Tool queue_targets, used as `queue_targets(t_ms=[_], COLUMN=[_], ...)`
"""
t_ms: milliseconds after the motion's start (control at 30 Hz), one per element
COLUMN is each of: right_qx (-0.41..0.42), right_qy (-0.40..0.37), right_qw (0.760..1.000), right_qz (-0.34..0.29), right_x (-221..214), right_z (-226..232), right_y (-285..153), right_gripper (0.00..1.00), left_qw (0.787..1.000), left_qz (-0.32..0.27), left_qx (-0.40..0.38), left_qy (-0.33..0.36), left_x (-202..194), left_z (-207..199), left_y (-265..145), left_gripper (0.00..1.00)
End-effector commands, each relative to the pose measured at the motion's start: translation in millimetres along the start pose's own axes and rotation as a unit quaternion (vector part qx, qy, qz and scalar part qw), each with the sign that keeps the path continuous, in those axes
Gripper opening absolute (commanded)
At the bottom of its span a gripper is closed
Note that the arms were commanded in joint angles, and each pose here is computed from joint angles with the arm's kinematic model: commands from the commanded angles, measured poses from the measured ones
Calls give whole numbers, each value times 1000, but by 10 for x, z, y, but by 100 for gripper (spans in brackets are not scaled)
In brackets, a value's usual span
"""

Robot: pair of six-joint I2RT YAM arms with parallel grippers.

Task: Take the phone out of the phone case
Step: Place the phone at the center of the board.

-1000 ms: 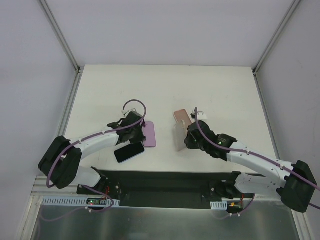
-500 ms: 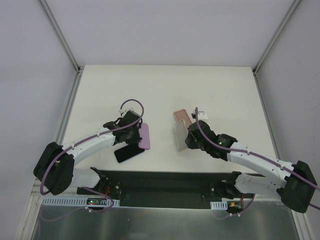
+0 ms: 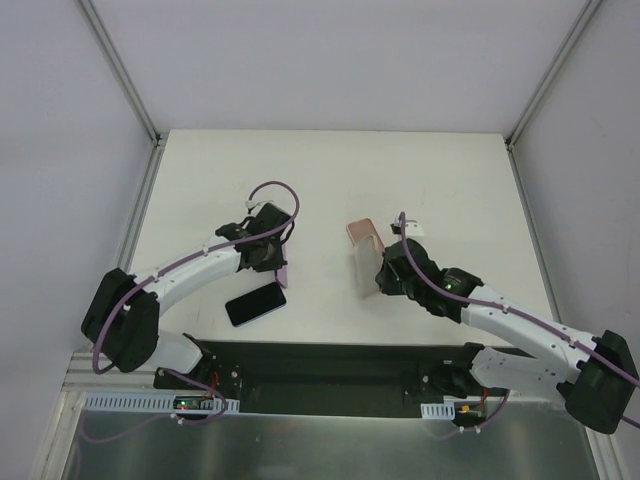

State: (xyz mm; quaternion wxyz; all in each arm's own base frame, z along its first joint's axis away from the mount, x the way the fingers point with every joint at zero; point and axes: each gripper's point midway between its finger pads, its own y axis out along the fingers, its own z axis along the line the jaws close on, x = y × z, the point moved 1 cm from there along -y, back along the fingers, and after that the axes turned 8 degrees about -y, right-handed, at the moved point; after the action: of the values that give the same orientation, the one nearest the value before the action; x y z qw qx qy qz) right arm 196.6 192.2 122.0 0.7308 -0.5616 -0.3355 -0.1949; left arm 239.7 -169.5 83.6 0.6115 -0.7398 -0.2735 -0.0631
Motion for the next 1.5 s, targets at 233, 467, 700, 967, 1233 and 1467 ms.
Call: queue_targets(t_ms=[233,467,700,967,1233,1467], right_qx=[-14,-33,-40,-65,-115,-108], right_qy=[14,19,25,54,115,191], right_qw=[1000,999,999,996,986,975], right_qz=[-22,-19,-17,-22,-39,-44], right_x=[71,21,16,202,498,739], right_z=[-125,-260,-333,-390,-850,-1282], right_y=[-102,-130,-123,-46,27,148], right_gripper=[1,1,1,1,1,1], left_qw=[998,998,999,998,1000,999], left_qz=[-12,-21,-20,-10,9,8], left_qx=[22,10,29,43,24,29], left_qy=[56,58,32,38,8,16], left_x=[411,698,1064,1370,1561,1582], left_z=[-414,-589,-371,-368,-281,-230], left_y=[273,349,563,1039,1211,1225], left_gripper=[0,0,0,0,10,35])
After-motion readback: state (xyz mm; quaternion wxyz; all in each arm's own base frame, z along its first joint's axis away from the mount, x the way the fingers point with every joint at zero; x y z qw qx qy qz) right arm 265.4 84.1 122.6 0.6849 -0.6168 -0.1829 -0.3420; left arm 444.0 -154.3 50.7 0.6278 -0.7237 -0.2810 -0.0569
